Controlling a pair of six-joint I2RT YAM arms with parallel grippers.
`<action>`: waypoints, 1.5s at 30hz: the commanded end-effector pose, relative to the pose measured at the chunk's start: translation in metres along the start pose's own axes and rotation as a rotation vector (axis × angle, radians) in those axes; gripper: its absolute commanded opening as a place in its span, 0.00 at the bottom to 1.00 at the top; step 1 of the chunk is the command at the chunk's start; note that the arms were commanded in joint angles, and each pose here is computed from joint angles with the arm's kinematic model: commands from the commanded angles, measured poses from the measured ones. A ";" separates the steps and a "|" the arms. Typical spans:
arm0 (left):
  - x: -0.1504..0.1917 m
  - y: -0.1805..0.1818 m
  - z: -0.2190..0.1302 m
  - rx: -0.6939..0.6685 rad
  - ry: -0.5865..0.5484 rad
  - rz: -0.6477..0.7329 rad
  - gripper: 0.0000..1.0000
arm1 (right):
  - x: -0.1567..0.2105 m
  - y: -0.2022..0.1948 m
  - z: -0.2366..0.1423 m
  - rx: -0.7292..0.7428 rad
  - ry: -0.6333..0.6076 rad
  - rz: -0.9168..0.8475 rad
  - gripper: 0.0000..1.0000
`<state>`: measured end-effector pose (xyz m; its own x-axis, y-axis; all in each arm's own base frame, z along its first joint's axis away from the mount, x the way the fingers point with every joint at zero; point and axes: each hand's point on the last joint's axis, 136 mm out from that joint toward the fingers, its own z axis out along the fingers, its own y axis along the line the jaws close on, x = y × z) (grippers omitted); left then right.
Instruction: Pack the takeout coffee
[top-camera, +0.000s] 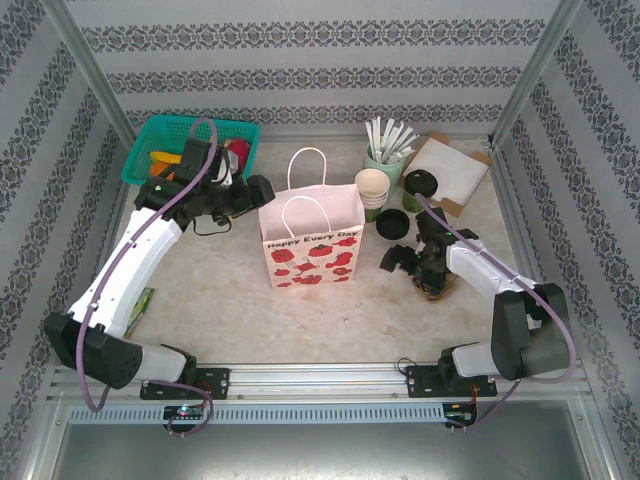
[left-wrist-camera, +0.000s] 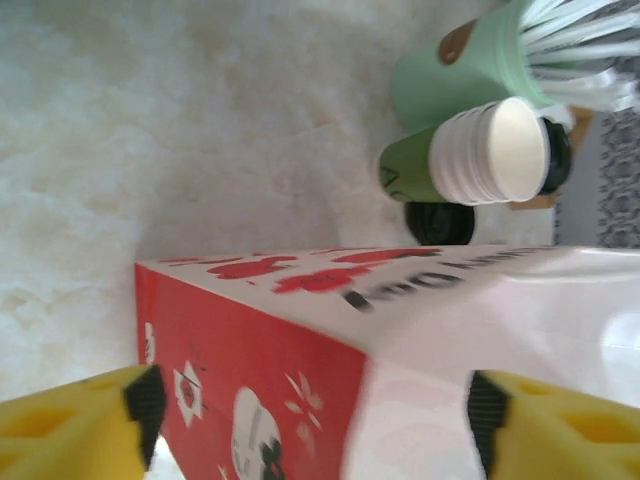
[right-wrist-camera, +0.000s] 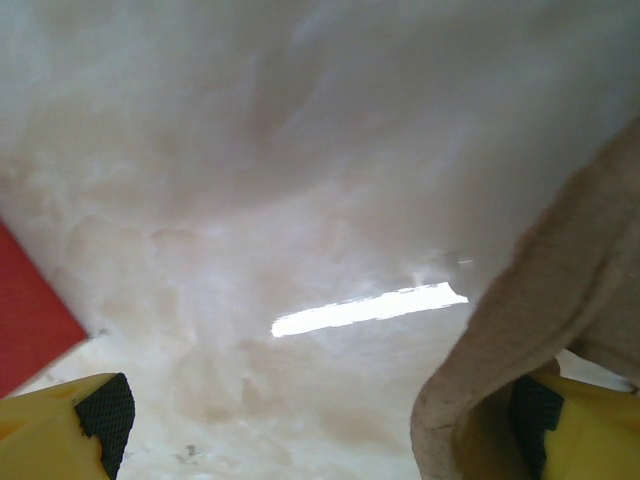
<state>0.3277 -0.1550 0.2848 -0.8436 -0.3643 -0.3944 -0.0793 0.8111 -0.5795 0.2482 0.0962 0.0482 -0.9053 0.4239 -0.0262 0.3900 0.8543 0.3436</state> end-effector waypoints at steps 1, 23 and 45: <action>-0.008 -0.014 -0.011 0.074 -0.059 0.069 0.97 | 0.005 0.032 0.003 -0.059 -0.008 0.039 0.98; -0.033 -0.021 -0.024 0.092 -0.242 0.217 1.00 | -0.001 -0.031 -0.039 0.307 -0.040 -0.212 0.80; -0.038 -0.007 -0.033 0.020 -0.298 0.212 1.00 | -0.007 -0.034 -0.008 0.323 0.017 -0.305 0.38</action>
<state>0.3421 -0.1374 0.3214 -0.6771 -0.3214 -0.6620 0.0811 0.8615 -0.5012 0.2402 0.0625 0.0500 -0.9844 0.1624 -0.0681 0.1601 0.9864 0.0378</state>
